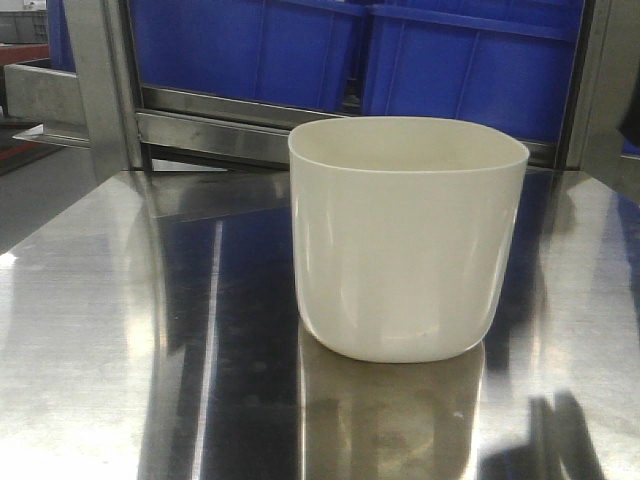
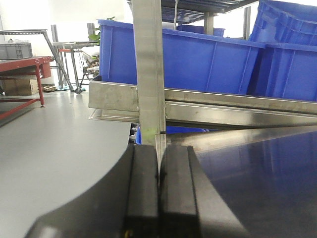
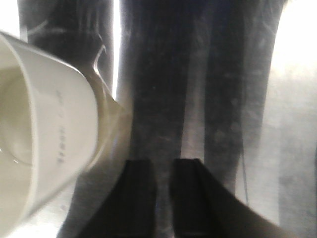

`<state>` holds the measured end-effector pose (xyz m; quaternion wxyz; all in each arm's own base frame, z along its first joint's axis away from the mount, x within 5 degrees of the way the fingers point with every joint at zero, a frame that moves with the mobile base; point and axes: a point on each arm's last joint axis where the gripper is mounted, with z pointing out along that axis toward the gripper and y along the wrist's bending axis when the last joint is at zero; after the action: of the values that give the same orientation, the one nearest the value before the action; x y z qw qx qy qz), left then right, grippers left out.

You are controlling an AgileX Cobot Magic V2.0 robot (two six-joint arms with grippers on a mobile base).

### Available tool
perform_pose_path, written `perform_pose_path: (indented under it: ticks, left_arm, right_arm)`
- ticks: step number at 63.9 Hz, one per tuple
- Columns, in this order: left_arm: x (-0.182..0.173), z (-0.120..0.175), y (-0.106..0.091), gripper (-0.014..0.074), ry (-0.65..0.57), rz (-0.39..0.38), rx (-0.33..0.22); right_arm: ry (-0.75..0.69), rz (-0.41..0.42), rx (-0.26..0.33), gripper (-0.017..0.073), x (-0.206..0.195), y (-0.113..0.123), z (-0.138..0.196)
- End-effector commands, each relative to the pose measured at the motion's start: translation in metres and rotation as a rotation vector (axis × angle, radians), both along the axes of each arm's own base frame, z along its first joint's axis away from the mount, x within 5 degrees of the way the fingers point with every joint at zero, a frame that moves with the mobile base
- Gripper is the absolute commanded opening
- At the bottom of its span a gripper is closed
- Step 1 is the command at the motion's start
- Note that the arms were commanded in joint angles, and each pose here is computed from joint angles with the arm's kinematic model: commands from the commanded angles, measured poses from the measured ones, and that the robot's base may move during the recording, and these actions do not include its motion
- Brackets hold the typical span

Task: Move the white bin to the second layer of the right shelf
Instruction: 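Lower the right gripper onto the rim of the white bin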

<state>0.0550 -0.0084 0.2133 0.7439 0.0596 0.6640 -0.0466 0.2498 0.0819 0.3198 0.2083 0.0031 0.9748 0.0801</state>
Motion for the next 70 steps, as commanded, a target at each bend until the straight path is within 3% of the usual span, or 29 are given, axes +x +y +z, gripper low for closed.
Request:
perform_pose_path:
  ticks: [1,8,29,64,70]
  left_arm:
    - [-0.001,-0.003,0.001,0.0085,-0.062,0.005,-0.021]
    - [-0.001,-0.003,0.001,0.0085,-0.062,0.005,-0.021]
    - [-0.001,-0.003,0.001,0.0085,-0.062,0.005,-0.021]
    - [-0.001,-0.003,0.001,0.0085,-0.062,0.005,-0.021]
    - [-0.001,-0.003,0.001,0.0085,-0.062,0.005,-0.021]
  right_arm:
    - [-0.065,0.007,0.024,0.04,0.004,0.011,0.024]
    - [-0.04,0.05,0.019,0.0496,0.003,0.024,0.034]
    - [-0.037,0.036,0.081,0.0501,0.008,0.055,0.044]
    - [0.076,0.033,0.017,0.0496,0.042,0.073,-0.006]
    - [0.079,0.035,0.007,0.0438,0.043,0.073,-0.007]
